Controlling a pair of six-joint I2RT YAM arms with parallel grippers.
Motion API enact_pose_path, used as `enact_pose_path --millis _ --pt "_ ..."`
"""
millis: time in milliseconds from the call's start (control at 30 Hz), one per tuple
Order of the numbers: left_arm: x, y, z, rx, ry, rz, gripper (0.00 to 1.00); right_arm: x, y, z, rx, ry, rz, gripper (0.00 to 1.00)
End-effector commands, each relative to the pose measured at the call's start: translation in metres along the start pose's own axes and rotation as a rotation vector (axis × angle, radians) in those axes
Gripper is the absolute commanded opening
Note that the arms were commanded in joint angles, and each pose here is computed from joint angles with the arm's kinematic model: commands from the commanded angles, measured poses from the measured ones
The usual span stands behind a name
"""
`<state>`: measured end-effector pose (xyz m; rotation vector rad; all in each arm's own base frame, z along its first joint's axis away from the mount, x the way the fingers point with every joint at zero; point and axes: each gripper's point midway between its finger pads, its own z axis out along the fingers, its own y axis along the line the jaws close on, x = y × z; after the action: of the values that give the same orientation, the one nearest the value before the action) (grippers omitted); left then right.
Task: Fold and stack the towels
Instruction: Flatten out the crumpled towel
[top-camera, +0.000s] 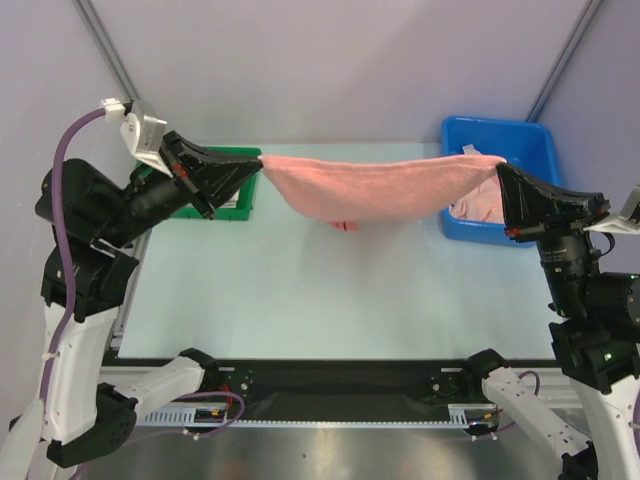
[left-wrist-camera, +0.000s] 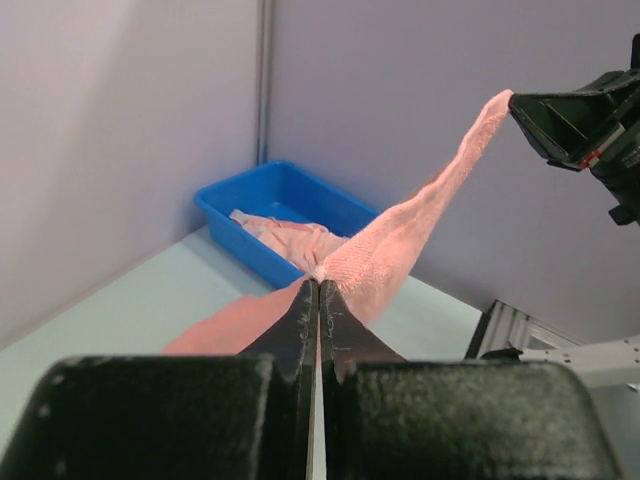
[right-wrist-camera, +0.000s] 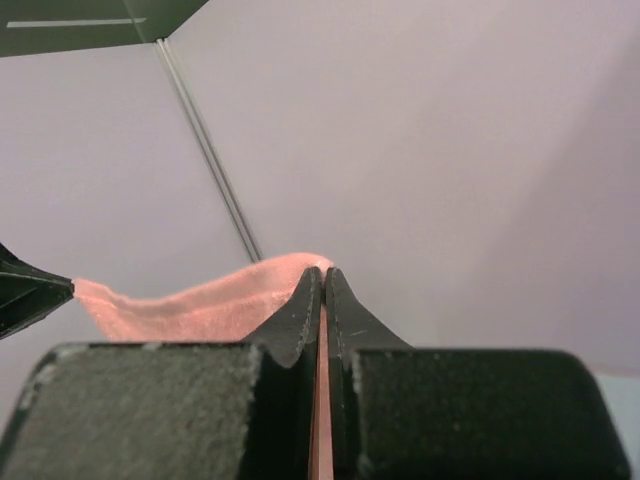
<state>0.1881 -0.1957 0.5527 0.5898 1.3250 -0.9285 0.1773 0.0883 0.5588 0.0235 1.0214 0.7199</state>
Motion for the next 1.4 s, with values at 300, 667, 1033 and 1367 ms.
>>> enact_pose_path --millis 300,667,1033,1367 --pt "-0.059 -0.060 -0.020 0.192 -0.083 -0.048 0.00 -0.054 0.067 -0.004 -0.268 -0.063 0.113 0.00" --pt "-0.099 -0.058 -0.023 0.110 -0.153 -0.129 0.00 -0.094 0.077 0.001 -0.264 -0.160 0.192 0.00" --pt "0.021 0.186 0.068 -0.570 0.083 -0.065 0.01 0.116 -0.047 0.144 -0.039 0.143 0.040 0.00" --pt "0.106 0.357 0.183 -0.521 0.099 0.049 0.00 0.261 -0.179 0.265 -0.066 0.232 0.041 0.00"
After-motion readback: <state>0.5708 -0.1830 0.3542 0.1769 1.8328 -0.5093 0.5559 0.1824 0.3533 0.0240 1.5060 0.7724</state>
